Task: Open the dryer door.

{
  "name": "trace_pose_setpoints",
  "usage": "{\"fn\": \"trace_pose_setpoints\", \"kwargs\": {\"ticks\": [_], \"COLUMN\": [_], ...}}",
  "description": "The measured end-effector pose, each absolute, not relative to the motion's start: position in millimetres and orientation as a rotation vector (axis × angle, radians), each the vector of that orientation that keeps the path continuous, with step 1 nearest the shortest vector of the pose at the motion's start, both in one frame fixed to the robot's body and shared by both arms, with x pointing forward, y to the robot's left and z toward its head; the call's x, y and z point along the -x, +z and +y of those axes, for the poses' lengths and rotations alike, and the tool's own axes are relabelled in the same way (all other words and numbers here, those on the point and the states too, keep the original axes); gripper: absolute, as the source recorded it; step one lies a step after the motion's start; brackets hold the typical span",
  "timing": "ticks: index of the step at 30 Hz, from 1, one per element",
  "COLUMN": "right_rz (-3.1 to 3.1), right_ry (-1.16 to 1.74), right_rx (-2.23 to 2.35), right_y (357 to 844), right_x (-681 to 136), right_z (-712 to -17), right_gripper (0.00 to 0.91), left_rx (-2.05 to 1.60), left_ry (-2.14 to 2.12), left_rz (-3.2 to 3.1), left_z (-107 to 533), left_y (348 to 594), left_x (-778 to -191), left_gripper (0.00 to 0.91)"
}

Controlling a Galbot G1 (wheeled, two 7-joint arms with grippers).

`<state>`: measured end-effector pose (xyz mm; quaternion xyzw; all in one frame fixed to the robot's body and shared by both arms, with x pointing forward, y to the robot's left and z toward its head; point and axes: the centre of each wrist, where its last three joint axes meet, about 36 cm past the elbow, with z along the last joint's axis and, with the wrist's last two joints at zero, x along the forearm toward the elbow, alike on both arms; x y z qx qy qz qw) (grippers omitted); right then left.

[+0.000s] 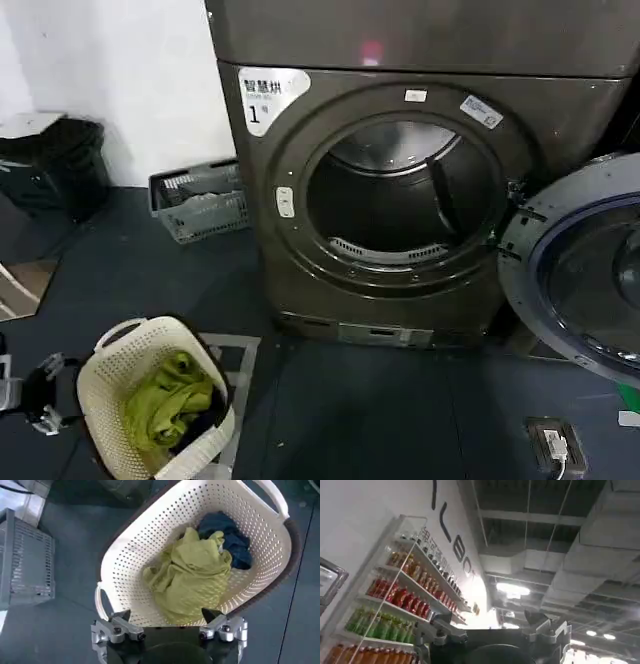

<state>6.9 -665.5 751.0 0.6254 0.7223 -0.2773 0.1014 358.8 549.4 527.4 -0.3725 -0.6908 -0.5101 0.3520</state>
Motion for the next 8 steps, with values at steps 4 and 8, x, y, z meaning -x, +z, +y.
{"fn": "trace_pose_setpoints", "kwargs": {"ticks": [4,8], "right_rz": [2.122,2.117], "right_ry": [-0.823,-0.826], "right_rx": [-1.844,-1.843], "right_y": [756.1,757.6], "right_x": [-5.9,-5.7], "right_z": [-665.1,-664.3], "right_gripper": [0.907,0.907], "left_rx": [0.955,0.960], "left_ry": [-1.326,-1.327], "left_rz": [-1.782,-1.778], "left_z": [553.1,553.7], "left_y": [527.0,525.9], "left_x": [-359.5,-360.1], "left_gripper": [0.907,0.907]}}
